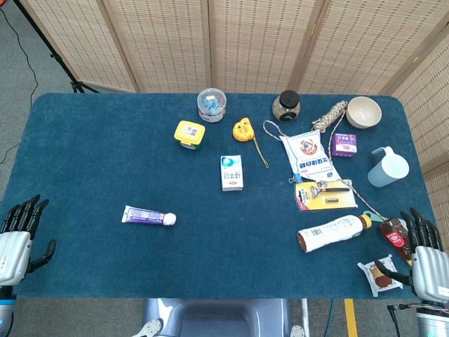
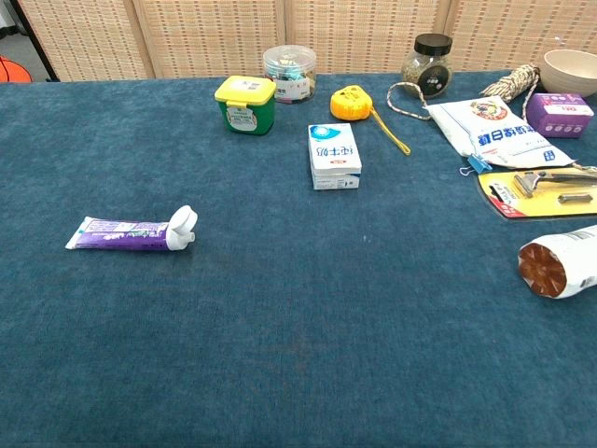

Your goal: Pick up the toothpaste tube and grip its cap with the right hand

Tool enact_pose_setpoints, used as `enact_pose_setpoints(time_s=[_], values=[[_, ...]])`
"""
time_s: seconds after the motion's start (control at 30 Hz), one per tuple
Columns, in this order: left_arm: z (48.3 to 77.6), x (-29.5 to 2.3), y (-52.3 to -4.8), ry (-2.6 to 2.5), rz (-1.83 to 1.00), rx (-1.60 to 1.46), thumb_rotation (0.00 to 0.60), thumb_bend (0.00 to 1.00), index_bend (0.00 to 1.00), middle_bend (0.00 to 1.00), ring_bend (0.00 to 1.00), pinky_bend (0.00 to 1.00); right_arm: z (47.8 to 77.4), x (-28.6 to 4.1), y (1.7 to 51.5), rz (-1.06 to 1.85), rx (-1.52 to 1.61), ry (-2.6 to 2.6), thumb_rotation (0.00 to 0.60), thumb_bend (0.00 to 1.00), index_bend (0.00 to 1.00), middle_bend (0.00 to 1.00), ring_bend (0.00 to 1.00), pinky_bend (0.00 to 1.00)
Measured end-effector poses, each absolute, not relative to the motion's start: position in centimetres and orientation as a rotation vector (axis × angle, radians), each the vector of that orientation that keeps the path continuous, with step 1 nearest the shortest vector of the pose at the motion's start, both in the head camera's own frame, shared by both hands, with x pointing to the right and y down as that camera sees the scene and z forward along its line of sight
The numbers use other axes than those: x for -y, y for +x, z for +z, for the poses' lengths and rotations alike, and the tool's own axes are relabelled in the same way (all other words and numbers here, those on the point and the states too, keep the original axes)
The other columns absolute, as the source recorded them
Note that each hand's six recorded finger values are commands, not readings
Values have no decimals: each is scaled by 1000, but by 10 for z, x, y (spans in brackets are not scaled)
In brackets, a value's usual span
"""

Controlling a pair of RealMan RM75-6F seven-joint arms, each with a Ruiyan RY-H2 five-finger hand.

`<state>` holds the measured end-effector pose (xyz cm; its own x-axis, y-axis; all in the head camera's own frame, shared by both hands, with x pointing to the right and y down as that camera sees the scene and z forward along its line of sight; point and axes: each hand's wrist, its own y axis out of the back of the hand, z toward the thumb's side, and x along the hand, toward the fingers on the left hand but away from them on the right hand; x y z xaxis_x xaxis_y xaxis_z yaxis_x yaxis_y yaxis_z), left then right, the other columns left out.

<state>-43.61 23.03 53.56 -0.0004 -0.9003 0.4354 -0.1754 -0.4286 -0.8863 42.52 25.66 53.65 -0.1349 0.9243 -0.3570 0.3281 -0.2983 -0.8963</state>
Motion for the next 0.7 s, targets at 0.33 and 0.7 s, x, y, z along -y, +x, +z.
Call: enact_pose_setpoints(time_s=[0.33,0.7], values=[[536,-231,-437,-1658,-1479,-1122,600,418,0,0,0,0,535,-259,425,1451,1411,-1604,600,0,37,0,0,0],[535,-229,-435,-1671,-1460,-1126,600,418,1,0,0,0,532,-261,427,1453,1421,-1596,600,0,37,0,0,0]])
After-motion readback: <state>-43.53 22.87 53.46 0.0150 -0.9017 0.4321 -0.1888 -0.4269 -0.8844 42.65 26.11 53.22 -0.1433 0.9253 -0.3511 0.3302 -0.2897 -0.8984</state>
